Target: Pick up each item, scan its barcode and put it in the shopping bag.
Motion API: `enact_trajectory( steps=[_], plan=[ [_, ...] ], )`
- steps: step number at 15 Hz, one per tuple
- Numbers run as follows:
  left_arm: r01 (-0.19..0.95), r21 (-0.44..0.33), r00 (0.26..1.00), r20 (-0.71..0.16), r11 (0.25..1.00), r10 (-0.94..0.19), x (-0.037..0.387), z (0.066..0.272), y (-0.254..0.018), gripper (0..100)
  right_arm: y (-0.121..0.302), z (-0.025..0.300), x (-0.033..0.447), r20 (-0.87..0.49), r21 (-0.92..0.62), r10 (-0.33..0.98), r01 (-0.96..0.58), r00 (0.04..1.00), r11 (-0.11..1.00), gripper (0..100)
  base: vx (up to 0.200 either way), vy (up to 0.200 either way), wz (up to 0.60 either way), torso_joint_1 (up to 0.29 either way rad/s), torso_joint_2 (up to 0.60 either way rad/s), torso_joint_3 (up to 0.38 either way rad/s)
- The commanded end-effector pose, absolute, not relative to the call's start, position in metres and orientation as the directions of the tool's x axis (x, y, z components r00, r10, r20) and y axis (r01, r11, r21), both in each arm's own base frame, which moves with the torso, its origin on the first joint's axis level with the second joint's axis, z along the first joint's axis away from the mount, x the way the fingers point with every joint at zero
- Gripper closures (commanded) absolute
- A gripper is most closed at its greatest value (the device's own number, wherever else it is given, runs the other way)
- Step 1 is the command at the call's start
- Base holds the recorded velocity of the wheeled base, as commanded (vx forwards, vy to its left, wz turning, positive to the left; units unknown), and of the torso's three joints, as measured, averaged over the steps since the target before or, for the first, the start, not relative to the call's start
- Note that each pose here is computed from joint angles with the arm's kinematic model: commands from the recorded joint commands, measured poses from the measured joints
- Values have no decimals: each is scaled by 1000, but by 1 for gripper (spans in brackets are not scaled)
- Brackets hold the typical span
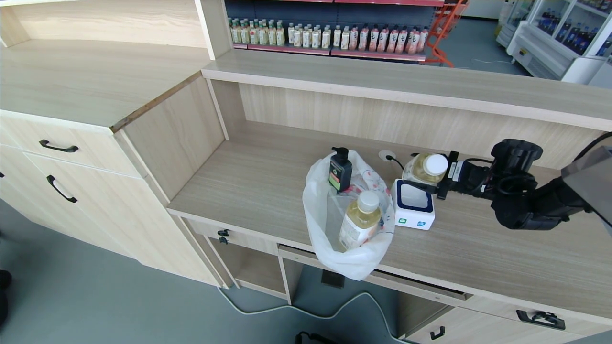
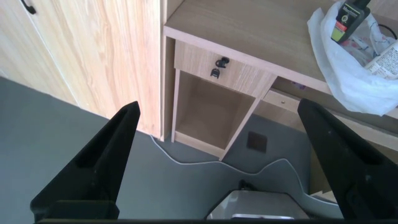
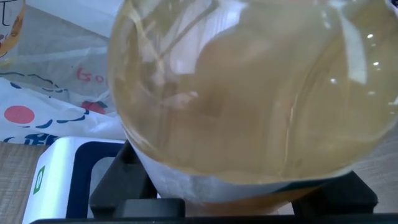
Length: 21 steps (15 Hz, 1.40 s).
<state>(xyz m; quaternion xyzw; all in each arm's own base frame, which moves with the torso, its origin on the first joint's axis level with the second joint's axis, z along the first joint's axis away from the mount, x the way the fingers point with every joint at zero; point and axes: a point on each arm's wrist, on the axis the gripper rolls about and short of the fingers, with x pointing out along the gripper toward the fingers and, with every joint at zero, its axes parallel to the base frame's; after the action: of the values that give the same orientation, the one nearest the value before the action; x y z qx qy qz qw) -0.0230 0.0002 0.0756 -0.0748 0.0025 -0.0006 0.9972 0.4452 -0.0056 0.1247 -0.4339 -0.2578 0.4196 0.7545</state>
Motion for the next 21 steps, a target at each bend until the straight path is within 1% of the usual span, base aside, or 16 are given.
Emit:
enact_trajectory(
  steps=[1,10,12,14,16,18,19,21],
  plan=[
    [1,-150,1000,-5,989,-2,-23,76,0,0,-2,118,451,25,-871,862,-413,507,268,100,0,0,0,0,0,0],
    [-1,-150,1000,-5,989,0,-23,76,0,0,4,109,461,25,-870,869,-418,495,263,100,0,0,0,0,0,0],
    [1,-150,1000,-5,989,-2,-23,76,0,0,8,122,457,37,-872,872,-411,489,267,100,0,0,0,0,0,0],
    [1,-150,1000,-5,989,-2,-23,76,0,0,9,148,445,59,-863,872,-414,487,289,100,0,0,0,0,0,0],
    [-1,-148,1000,-5,989,0,-23,76,0,0,3,185,417,86,-821,848,-445,524,358,100,0,0,0,0,0,0],
    [-1,-150,1000,-5,989,0,-23,76,0,0,-10,211,390,114,-733,798,-491,592,470,100,0,0,0,0,0,0],
    [1,-150,1000,-5,989,-2,-23,76,0,0,-19,228,369,144,-623,722,-505,677,598,100,0,0,0,0,0,0],
    [1,-150,1000,-5,989,-2,-23,76,0,0,-28,237,339,173,-417,547,-442,819,794,100,0,0,0,0,0,0]
  ],
)
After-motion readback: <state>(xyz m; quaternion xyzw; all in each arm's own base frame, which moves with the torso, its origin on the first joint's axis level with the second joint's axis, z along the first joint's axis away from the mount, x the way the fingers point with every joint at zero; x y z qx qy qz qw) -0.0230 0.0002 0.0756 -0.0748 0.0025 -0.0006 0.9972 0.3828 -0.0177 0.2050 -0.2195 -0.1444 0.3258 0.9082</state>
